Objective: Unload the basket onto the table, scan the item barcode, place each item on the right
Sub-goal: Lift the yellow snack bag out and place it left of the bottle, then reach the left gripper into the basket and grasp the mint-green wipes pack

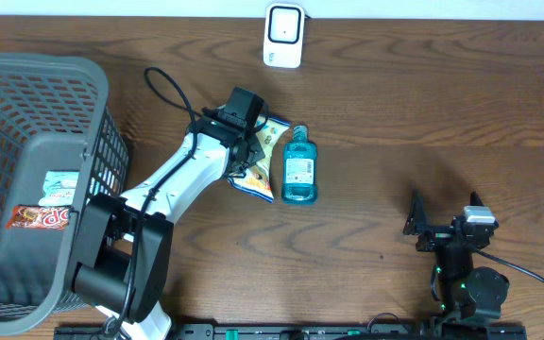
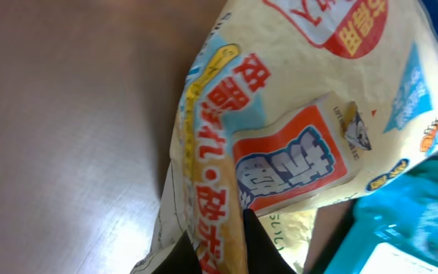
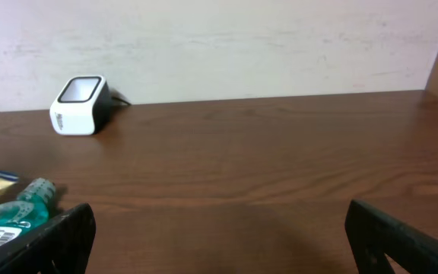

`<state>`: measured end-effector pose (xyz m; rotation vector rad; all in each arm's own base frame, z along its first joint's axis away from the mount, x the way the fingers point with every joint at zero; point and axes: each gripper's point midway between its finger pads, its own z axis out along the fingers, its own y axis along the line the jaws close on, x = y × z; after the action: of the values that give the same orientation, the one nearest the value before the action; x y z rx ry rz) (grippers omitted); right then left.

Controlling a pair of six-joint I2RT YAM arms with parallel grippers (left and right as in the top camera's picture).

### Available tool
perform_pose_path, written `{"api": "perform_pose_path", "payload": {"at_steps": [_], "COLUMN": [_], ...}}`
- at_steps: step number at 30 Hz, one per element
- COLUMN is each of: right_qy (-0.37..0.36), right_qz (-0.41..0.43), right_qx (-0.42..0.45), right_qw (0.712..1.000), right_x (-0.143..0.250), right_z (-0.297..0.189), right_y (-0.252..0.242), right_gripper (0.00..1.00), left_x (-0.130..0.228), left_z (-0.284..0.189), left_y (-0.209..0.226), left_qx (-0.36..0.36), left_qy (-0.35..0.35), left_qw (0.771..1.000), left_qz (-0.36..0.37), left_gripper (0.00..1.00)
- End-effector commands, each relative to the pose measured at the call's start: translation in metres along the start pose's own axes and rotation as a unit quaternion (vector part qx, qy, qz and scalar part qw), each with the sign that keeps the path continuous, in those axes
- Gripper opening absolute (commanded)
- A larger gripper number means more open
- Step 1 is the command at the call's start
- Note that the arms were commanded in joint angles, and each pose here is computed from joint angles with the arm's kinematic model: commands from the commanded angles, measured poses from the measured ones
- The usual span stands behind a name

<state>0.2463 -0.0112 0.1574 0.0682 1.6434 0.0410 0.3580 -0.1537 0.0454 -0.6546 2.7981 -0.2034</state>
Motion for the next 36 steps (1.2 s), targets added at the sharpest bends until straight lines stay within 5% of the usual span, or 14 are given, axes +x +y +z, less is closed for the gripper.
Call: {"api": "perform_pose_path", "payload": {"at_steps": [1,3,5,6,13,26,32,36], "right_qy": [0.001,0.001,0.001,0.001,0.001,0.001,0.001,0.000], "right_qz": [0.006,0.006,0.006,0.006,0.006,0.006,0.006,0.006], "right_qx": [-0.008,-0.008,-0.008,-0.008,-0.008,-0.008,-0.008,-0.008], "right_qw": [1.000,1.000,1.000,1.000,1.000,1.000,1.000,1.000], "right_x": [0.001,0.001,0.001,0.001,0.001,0.001,0.001,0.001], "right_z": [0.000,0.000,0.000,0.000,0.000,0.000,0.000,0.000], "right_y": [0.004,0.004,0.004,0.004,0.004,0.004,0.004,0.004], "right_gripper": [0.99,0.99,0.99,0.99,0.99,0.99,0.99,0.99], "left_x": [0.016,0.027,0.033,0.032,-0.034,-0.125,-0.155,-0.157], "left_z": [0.001,0.000,-0.007,-0.013,-0.125,-0.315,-0.376,-0.376], "left_y": [0.010,0.009,0.004,0.002,-0.030,0.000,0.079,0.157], "left_qx": [-0.031,-0.037,-0.033,-0.032,0.048,0.167,0.106,-0.011], "left_qy": [0.016,0.030,0.041,0.042,-0.052,-0.271,-0.377,-0.392], "left_qw": [0.998,0.998,0.998,0.998,0.997,0.946,0.909,0.894], "left_qz": [-0.058,-0.048,-0.041,-0.041,-0.008,-0.060,-0.144,-0.216], "left_gripper": [0.09,0.34,0.85,0.88,0.91,0.93,0.93,0.93]}}
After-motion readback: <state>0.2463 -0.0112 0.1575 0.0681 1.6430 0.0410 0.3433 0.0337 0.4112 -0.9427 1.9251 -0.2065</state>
